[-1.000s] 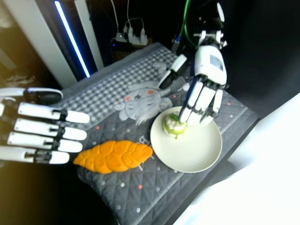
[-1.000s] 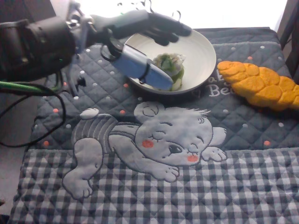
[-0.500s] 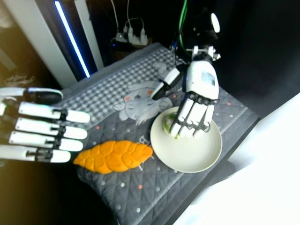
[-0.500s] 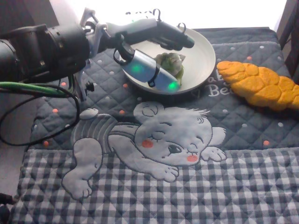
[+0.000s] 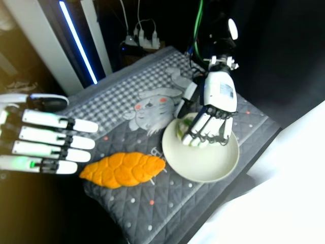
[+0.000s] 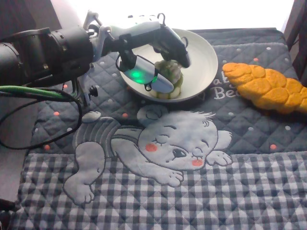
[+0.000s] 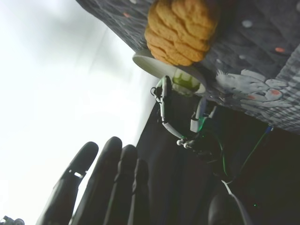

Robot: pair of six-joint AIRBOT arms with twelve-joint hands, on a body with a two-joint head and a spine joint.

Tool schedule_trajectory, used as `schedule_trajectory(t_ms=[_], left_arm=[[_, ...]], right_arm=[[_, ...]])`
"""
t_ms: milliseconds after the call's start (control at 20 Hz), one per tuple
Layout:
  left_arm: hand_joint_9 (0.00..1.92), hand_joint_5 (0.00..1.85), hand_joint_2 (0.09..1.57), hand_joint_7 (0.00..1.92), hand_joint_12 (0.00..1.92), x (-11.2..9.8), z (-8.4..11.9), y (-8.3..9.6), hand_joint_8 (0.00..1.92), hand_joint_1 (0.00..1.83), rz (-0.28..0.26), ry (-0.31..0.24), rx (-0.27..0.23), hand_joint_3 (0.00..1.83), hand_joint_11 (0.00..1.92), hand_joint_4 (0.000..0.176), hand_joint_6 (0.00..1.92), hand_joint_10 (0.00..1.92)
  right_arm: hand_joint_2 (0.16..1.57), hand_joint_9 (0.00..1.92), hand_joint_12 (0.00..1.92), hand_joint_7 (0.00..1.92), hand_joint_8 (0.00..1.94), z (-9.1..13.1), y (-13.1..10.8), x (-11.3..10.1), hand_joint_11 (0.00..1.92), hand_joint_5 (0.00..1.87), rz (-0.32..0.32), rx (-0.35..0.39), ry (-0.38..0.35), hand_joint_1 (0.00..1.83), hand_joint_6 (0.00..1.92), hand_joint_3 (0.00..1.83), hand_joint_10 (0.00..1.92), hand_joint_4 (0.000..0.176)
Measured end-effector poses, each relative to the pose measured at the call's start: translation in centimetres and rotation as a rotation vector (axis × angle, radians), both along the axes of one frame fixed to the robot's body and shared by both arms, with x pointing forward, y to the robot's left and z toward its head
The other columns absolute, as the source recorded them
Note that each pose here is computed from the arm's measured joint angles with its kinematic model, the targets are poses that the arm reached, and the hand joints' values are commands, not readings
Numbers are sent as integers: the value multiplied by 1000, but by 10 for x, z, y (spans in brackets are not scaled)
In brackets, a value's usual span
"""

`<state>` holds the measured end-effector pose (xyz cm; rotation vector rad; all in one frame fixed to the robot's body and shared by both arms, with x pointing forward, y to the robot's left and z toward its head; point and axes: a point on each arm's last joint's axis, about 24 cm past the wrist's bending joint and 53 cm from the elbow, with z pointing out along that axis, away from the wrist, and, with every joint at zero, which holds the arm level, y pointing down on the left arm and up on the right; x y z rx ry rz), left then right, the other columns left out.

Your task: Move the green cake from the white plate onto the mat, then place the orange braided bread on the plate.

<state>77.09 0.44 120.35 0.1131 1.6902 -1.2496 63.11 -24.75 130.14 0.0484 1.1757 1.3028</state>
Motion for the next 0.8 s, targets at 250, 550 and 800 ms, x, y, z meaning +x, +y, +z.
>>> schedule_trajectory(t_ms=[250, 550, 800], left_arm=[[524, 834, 1226, 717, 1490, 1, 3, -1, 1360, 1145, -2, -4, -5, 0, 126, 29, 1245, 967], [740, 902, 1181, 805, 1248, -2, 29, 8, 1252, 1175, -16, -35, -63, 0, 413, 34, 1113, 642], [1042, 1033, 1118, 912, 1034, -14, 48, 11, 958, 1237, -60, -42, -124, 1, 745, 0, 1029, 191]], right_arm=[[1067, 613, 1281, 605, 10, 0, 0, -1, 39, 452, 1, 3, -1, 480, 20, 1, 29, 14], [1057, 608, 1225, 615, 4, 2, 0, -2, 104, 487, 4, 8, -9, 438, 33, 6, 12, 30], [1048, 635, 1239, 643, 9, 2, 1, -2, 96, 480, 7, 10, -10, 401, 19, 0, 15, 60]])
